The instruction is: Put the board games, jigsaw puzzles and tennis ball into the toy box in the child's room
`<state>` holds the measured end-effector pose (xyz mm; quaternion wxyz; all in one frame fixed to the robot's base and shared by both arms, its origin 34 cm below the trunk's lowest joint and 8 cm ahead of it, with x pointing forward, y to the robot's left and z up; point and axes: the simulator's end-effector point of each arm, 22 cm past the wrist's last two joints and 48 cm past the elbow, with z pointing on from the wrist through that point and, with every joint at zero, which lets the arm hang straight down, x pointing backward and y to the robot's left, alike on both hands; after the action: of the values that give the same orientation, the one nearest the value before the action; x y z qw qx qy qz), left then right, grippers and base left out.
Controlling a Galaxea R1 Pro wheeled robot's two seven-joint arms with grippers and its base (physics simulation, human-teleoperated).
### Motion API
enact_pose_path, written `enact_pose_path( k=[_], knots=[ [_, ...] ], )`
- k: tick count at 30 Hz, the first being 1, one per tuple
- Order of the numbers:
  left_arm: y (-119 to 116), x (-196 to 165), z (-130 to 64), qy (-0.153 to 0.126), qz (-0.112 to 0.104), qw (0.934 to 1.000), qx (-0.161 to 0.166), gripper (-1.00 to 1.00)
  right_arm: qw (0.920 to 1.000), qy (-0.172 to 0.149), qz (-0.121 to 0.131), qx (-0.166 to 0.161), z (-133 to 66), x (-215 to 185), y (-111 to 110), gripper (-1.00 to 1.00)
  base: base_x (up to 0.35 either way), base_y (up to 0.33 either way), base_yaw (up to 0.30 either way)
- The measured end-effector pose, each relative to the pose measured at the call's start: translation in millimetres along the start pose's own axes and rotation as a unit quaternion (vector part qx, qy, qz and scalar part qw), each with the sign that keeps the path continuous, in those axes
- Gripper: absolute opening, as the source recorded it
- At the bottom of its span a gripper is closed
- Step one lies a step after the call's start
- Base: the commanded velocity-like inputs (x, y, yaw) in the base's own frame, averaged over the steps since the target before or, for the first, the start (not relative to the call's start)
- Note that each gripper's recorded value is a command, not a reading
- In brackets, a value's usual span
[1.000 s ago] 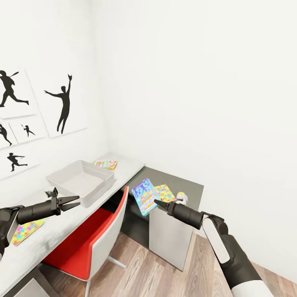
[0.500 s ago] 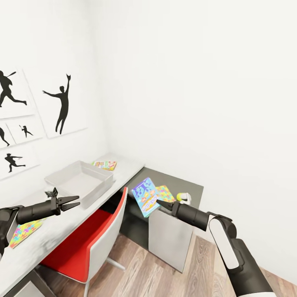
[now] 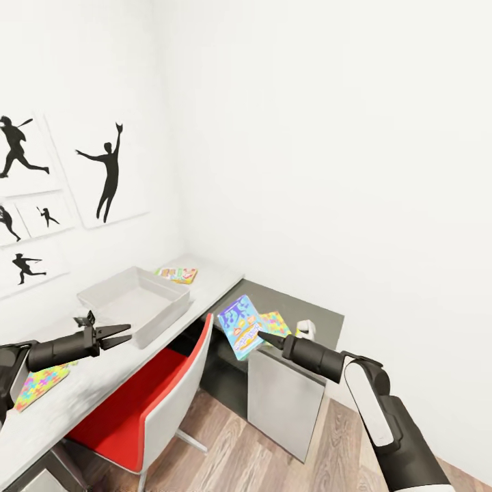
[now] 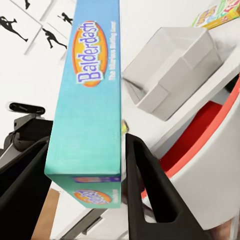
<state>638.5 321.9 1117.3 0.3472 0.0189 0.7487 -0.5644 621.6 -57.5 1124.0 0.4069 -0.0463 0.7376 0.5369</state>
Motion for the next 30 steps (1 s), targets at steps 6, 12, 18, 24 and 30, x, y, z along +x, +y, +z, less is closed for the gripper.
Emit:
enact_pose_path(
  k=[6,12,18,24,30],
  knots=[
    [0.1,0.1,-0.2,0.0,0.0,1.0,0.0,1.0,1.0,0.001,0.0,0.0,1.2,0.8,0.8,-1.0,0.003,-0.113,0.284],
    [0.1,0.0,-0.2,0.0,0.0,1.0,0.0,1.0,1.0,0.001,0.0,0.0,1.7,1.0,1.3,-1.0,0.0,-0.204,0.292],
    [0.0,0.2,0.1,0.0,0.0,1.0,0.0,1.0,1.0,0.001,0.0,0.001,2.0,1.5,0.7,-1.0,0.0,-0.147,0.292],
    [0.0,0.3,0.1,0.0,0.0,1.0,0.0,1.0,1.0,0.001,0.0,0.002,1.9,1.6,0.2,-1.0,0.039,-0.042,0.292],
    [-0.4,0.5,0.0,0.0,0.0,1.0,0.0,1.0,1.0,0.001,0.0,0.003,1.7,1.6,0.0,-1.0,0.211,-0.007,0.292]
  ],
)
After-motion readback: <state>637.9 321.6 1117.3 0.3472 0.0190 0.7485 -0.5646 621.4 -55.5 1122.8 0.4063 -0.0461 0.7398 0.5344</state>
